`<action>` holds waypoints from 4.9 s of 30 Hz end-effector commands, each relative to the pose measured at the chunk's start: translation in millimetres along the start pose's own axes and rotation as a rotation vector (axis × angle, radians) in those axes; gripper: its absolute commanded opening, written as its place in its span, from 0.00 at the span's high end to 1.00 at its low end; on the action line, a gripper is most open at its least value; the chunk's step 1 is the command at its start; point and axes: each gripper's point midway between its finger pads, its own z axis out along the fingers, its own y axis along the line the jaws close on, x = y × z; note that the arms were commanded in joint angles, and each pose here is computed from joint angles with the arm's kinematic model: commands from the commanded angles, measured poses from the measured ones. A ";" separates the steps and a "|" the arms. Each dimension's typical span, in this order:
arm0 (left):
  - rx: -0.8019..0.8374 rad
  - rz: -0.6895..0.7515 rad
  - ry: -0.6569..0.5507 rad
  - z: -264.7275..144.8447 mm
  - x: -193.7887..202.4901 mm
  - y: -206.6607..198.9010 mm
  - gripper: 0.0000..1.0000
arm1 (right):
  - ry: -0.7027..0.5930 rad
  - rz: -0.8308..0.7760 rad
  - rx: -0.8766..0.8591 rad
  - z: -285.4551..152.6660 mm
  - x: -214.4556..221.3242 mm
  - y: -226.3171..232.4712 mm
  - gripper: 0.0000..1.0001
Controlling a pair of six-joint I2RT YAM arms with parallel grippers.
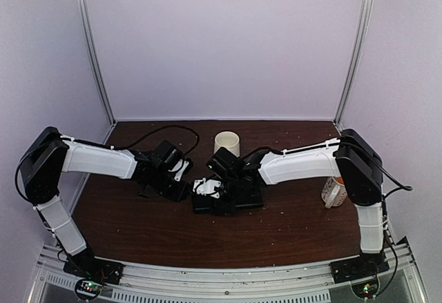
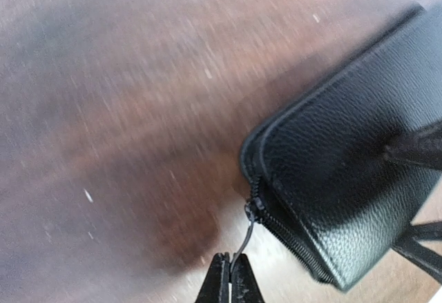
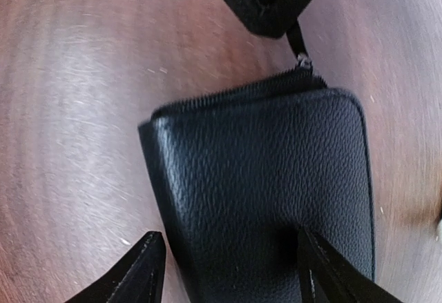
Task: Sort the hair-cutting tools
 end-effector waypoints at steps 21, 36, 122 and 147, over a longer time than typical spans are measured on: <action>0.264 0.354 0.199 18.3 82.8 -92.9 1.00 | 0.050 0.493 0.079 42.5 39.9 -45.5 0.35; 0.080 0.353 0.090 9.2 41.9 -75.4 1.00 | -0.011 0.369 -0.091 3.2 30.1 -19.3 0.33; 0.398 0.089 -0.023 -12.2 48.5 -86.9 1.00 | -0.026 0.075 0.382 3.3 20.2 -39.1 0.54; 0.185 0.177 -0.041 -19.2 28.8 -53.2 0.72 | -0.052 0.005 0.131 -32.7 12.4 -3.3 0.41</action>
